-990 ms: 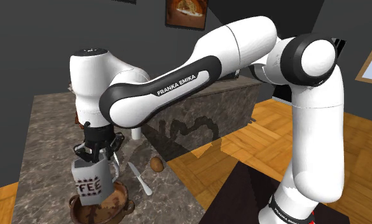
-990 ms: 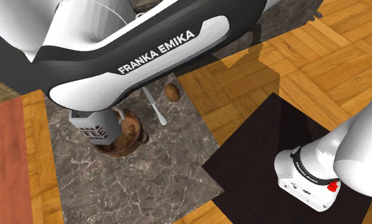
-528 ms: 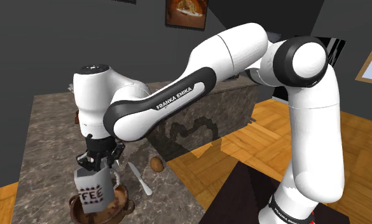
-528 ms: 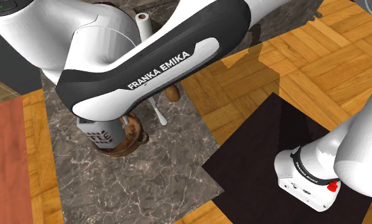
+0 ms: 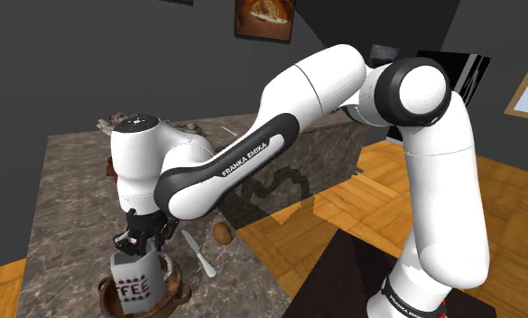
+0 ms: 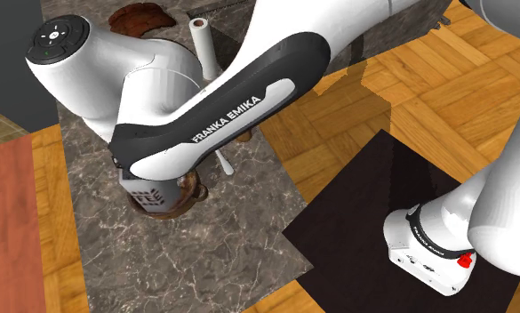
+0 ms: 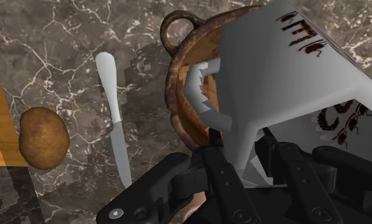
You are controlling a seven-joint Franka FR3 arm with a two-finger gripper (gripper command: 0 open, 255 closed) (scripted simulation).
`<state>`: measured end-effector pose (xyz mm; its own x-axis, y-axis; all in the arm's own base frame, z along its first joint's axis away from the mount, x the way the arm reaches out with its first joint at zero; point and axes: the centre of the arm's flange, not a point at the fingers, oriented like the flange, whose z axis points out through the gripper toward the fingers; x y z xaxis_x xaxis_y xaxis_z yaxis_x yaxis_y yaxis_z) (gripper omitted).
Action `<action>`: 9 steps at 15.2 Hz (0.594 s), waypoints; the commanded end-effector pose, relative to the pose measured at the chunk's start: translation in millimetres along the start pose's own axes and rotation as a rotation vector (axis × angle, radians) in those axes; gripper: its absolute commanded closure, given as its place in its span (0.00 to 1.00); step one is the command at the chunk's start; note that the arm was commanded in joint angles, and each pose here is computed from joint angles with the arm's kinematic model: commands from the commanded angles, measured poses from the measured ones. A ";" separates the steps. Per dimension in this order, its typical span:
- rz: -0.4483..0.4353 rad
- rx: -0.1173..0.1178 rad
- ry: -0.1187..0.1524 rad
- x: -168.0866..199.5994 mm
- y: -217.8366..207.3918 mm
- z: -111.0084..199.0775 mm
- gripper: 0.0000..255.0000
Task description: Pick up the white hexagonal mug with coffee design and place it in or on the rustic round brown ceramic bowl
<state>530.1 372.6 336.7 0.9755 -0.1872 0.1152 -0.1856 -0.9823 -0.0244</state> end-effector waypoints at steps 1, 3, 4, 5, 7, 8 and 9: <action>0.000 0.001 0.001 -1.6 -0.4 8.2 1.00; 0.000 0.001 0.001 -1.6 -0.4 8.2 1.00; 0.000 0.001 0.001 -1.6 -0.4 8.2 1.00; 0.000 0.001 0.001 -1.6 -0.4 8.2 1.00; 0.000 0.001 0.001 -1.6 -0.4 8.2 1.00; 0.000 0.001 0.001 -1.6 -0.4 8.2 1.00; 0.000 0.001 0.001 -1.6 -0.5 8.3 0.00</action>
<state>529.6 373.3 328.2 0.9755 -0.1872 0.1155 -0.1856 -0.9823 -0.0248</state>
